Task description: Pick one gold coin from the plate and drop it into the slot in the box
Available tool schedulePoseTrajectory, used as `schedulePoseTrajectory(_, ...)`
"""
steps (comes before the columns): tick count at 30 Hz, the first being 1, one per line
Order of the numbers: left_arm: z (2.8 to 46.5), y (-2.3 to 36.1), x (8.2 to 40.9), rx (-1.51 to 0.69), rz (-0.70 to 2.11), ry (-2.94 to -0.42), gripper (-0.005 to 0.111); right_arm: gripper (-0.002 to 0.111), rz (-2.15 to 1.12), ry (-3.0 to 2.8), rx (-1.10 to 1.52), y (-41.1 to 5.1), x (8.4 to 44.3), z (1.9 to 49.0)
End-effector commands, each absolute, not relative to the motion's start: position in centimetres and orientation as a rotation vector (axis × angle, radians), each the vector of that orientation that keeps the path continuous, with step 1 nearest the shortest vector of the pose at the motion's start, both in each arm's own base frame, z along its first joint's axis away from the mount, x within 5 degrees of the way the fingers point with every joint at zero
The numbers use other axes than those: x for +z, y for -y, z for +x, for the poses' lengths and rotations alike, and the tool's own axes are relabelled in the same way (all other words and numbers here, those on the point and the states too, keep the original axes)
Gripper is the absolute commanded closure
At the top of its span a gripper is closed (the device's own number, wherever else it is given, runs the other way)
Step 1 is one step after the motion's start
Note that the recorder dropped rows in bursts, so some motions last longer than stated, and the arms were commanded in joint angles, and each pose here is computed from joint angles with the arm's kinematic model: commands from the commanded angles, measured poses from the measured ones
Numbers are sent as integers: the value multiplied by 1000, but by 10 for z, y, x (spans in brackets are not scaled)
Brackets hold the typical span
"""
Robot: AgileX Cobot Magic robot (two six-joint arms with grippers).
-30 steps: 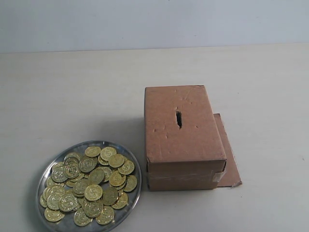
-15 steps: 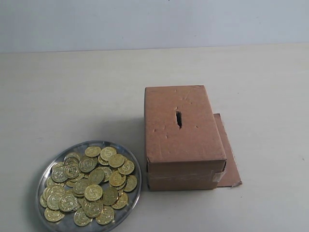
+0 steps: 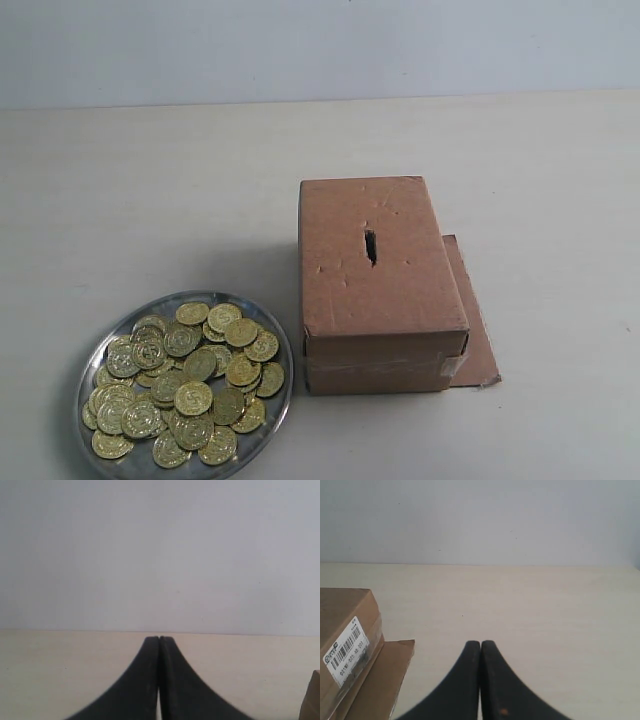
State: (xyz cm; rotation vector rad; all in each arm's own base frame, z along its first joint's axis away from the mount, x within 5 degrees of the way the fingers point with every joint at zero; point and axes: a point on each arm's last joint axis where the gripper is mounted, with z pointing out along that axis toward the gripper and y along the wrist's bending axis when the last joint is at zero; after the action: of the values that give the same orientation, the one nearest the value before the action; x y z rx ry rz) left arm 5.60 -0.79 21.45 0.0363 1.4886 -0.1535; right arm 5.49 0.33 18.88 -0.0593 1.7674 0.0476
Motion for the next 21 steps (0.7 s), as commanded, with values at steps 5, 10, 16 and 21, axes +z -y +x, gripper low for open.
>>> schedulePoseTrajectory(5, 55, 5, 221, -109, 28, -1463, 106, 108, -54, -1766, 44, -3, 188, 55)
schedulePoseTrajectory(10, 55, 3, 218, -116, -13, -1450, 106, 108, -54, -1766, 44, -3, 188, 55)
schedulePoseTrajectory(16, 56, 6, 209, -151, 8, -1529, 106, 108, -54, -1766, 44, -3, 188, 55)
schedulePoseTrajectory(21, 56, 8, 196, -132, 42, -1671, 106, 108, -54, -1766, 44, -3, 188, 55)
